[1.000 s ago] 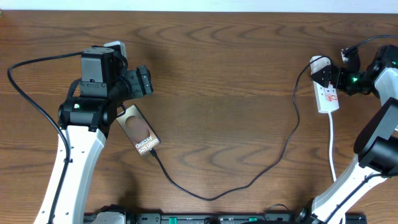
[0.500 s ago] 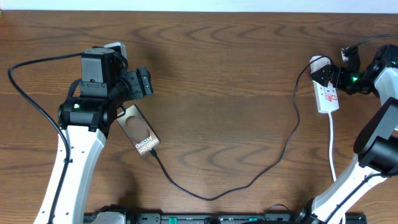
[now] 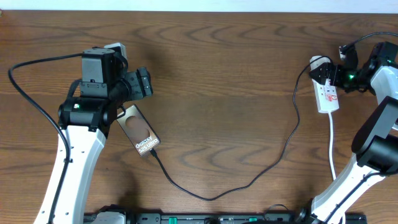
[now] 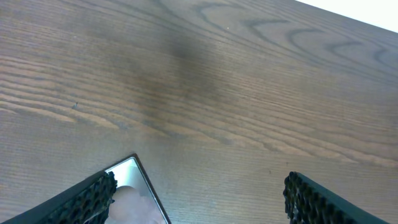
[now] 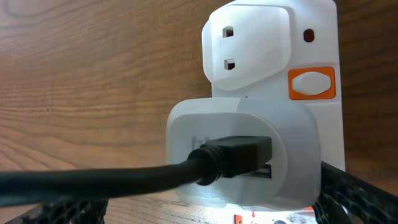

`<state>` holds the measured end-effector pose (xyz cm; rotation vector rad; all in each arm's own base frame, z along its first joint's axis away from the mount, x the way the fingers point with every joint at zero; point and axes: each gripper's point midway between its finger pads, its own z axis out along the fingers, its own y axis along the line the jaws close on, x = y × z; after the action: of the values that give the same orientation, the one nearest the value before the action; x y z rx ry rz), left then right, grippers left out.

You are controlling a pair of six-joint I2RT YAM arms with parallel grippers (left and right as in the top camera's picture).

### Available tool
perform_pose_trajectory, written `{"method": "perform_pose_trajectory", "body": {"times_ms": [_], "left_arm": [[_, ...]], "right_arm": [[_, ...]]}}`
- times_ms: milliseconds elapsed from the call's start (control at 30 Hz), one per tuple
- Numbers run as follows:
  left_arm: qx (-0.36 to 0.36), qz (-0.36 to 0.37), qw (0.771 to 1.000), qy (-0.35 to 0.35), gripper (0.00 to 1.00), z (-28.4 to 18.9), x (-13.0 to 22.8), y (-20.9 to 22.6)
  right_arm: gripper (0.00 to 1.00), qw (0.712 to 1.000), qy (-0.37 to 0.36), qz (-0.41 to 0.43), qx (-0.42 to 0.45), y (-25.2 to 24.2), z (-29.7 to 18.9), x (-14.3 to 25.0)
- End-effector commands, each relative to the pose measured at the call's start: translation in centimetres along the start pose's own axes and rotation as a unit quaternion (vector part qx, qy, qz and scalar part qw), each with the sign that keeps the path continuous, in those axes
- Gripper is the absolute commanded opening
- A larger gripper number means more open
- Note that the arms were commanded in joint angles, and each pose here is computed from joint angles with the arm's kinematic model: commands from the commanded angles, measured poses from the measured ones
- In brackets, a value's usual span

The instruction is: Plug charger to phone and switch on socket

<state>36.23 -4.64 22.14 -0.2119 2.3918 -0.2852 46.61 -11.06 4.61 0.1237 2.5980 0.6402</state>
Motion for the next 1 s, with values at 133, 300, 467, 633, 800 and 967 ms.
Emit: {"method": "perform_pose_trajectory", "body": {"times_ms": [133, 300, 467, 633, 800, 967], "left_arm": [[-0.005, 0.01, 1.0, -0.011, 0.88, -0.4, -0.7, 0.0], [-0.005, 0.01, 1.0, -0.012, 0.88, -0.4, -0.7, 0.0], [-0.005, 0.01, 1.0, -0.012, 0.88, -0.4, -0.7, 0.0], [-0.005, 0.01, 1.0, -0.012, 0.88, -0.4, -0.7, 0.0], [-0.005, 0.01, 1.0, -0.011, 0.88, -0.4, -0.7, 0.0], [-0.005, 0.01, 1.0, -0.011, 0.88, -0.4, -0.7, 0.0]], "right_arm": [[0.99, 0.997, 0.056, 0.037, -0.03, 1.3, 3.2, 3.5], [0.99, 0.997, 0.063, 0.039, 0.008, -0.1, 2.5, 3.4], [0.99, 0.997, 0.067, 0.035, 0.035, -1.2, 0.8, 2.5], [0.99, 0.996, 0.064, 0.031, 0.045, -1.5, -0.3, 1.6], [0.99, 0.997, 0.063, 0.022, 0.045, -1.4, -0.2, 1.5], [0.99, 0.998, 0.052, -0.013, 0.021, -0.5, 0.0, 1.0]]}}
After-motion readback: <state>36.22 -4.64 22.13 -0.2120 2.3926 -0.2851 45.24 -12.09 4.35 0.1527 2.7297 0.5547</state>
